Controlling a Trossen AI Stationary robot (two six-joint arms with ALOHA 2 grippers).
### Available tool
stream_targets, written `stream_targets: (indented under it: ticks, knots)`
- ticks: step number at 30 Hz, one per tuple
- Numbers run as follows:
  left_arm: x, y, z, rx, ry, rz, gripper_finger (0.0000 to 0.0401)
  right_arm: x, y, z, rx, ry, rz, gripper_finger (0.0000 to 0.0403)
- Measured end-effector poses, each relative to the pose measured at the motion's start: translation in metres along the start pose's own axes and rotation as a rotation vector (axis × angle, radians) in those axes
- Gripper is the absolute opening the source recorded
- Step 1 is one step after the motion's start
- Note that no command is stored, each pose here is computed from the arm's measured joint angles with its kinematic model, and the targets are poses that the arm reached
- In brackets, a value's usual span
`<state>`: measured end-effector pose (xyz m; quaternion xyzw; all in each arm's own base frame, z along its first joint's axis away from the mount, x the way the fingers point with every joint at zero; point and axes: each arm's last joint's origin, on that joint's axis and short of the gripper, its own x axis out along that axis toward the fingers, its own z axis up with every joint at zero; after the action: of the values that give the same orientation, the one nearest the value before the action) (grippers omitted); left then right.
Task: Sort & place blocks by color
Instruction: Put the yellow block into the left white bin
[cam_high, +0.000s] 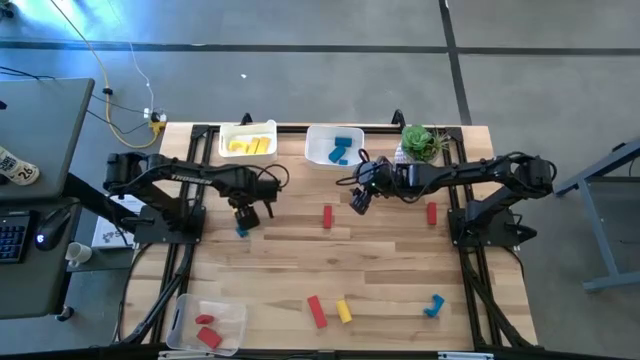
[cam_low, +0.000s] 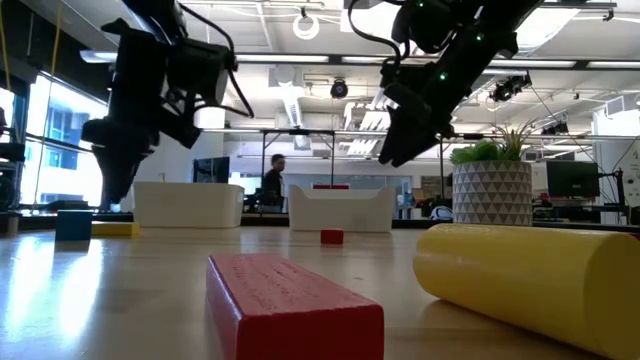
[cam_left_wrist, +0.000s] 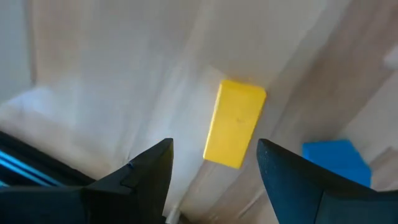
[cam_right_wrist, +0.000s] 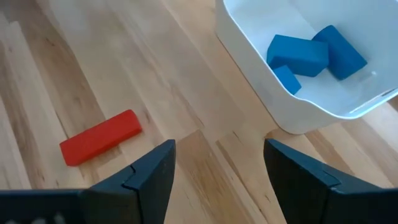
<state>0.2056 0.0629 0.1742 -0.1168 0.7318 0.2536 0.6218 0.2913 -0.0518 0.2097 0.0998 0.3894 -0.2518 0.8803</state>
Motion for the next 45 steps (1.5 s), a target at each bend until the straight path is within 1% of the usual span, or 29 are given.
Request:
stream_targets:
  ticks: [3,6,9,13,24,29,34,41,45]
  knots:
    - [0.006,0.004,-0.002,0.028,0.025,-0.017,0.0218,0.000,0.000,0.000,-0.001,0.002,-0.009,0.0231]
    - [0.011,0.006,-0.002,0.029,0.016,-0.027,0.0218,0.000,0.000,0.000,-0.002,0.001,-0.009,0.0231]
    - [0.017,0.006,-0.003,0.043,0.017,-0.064,0.0218,0.000,0.000,0.000,-0.002,0.001,-0.009,0.0231]
    - [0.024,0.005,-0.004,0.047,0.006,-0.071,0.0218,0.000,0.000,0.000,-0.002,0.002,-0.009,0.0231]
    - [0.028,0.004,-0.005,0.053,0.000,-0.084,0.0218,0.000,0.000,0.000,-0.002,0.001,-0.009,0.0231]
    - [0.028,0.003,-0.004,0.060,-0.009,-0.124,0.0218,0.000,0.000,0.000,-0.002,0.001,-0.009,0.0231]
    - [0.032,0.001,0.000,0.043,-0.008,-0.124,0.0218,0.000,0.000,0.000,0.001,-0.001,-0.008,0.0231]
    - [0.047,-0.003,0.006,0.055,0.074,-0.110,0.0218,0.000,0.000,0.000,0.002,-0.002,-0.007,0.0231]
    - [0.048,-0.004,0.007,0.056,0.075,-0.109,0.0212,0.000,0.000,0.000,0.002,-0.001,-0.007,0.0231]
